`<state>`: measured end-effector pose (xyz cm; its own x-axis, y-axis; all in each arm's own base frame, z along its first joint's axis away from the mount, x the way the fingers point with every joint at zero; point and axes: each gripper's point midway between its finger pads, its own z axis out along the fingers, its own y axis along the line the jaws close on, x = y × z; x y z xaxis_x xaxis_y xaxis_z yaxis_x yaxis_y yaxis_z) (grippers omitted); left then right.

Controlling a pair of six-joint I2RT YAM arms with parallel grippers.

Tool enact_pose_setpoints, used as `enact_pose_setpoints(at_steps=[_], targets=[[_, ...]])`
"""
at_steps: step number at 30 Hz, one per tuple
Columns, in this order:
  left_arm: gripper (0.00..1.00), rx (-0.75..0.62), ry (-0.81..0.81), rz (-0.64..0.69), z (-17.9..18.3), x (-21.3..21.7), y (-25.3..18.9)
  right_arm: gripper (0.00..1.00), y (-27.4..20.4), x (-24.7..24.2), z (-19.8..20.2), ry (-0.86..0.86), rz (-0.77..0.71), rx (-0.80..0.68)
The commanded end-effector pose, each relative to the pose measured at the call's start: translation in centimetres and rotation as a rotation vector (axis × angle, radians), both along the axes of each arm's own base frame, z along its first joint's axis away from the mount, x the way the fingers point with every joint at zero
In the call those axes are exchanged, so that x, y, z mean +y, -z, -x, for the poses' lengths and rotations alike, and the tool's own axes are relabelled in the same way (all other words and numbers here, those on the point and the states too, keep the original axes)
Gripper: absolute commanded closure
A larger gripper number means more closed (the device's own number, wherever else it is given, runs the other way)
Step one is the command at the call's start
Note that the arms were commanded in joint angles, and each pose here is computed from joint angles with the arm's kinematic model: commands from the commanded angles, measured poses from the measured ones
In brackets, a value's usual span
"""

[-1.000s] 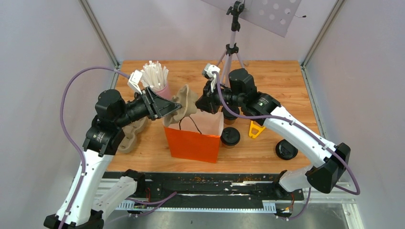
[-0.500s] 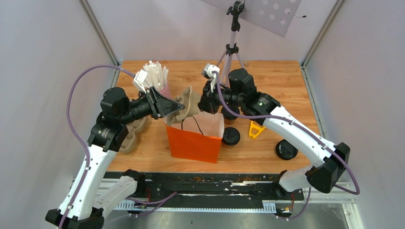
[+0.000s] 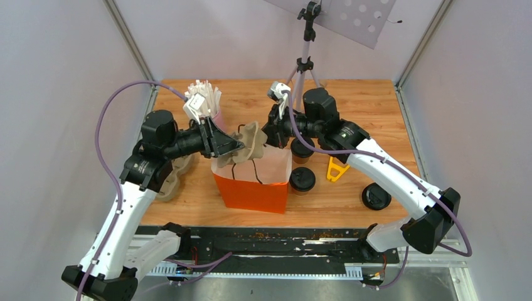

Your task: Pack the takeout coffee

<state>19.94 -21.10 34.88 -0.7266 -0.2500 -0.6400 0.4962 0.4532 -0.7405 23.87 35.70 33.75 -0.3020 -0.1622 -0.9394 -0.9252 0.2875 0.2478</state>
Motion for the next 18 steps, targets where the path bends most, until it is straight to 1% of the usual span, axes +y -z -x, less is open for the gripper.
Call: enact_pose_setpoints(at_steps=[1, 6, 9, 12, 14, 16, 18], targets=[[0.57, -0.050, 0.003, -0.031, 1.1, 0.6, -0.6, 1.00, -1.8, 0.1, 0.1, -0.009, -0.053, -0.028], [0.58, -0.004, -0.041, -0.104, 1.5, 1.7, 1.9, 1.00, -1.2, 0.2, -0.6, 0.016, -0.045, 0.024], [0.58, 0.006, -0.069, -0.153, 1.5, 2.4, 2.7, 1.00, -0.7, 0.1, -0.6, 0.027, -0.039, 0.029], [0.58, 0.012, -0.085, -0.155, 1.3, 2.5, 2.7, 1.00, -0.8, -0.1, -0.6, 0.033, -0.045, 0.020], [0.58, 0.004, -0.085, -0.133, 1.2, 2.3, 2.1, 1.00, -1.0, -0.3, -0.5, 0.040, -0.047, 0.012], [0.58, 0.002, -0.082, -0.099, 1.2, 2.0, 1.6, 0.91, -1.0, -0.6, -0.7, 0.063, -0.041, 0.010], [0.58, 0.003, -0.084, -0.078, 1.2, 1.8, 1.3, 0.80, -1.5, -1.3, -0.8, 0.094, -0.031, 0.008]])
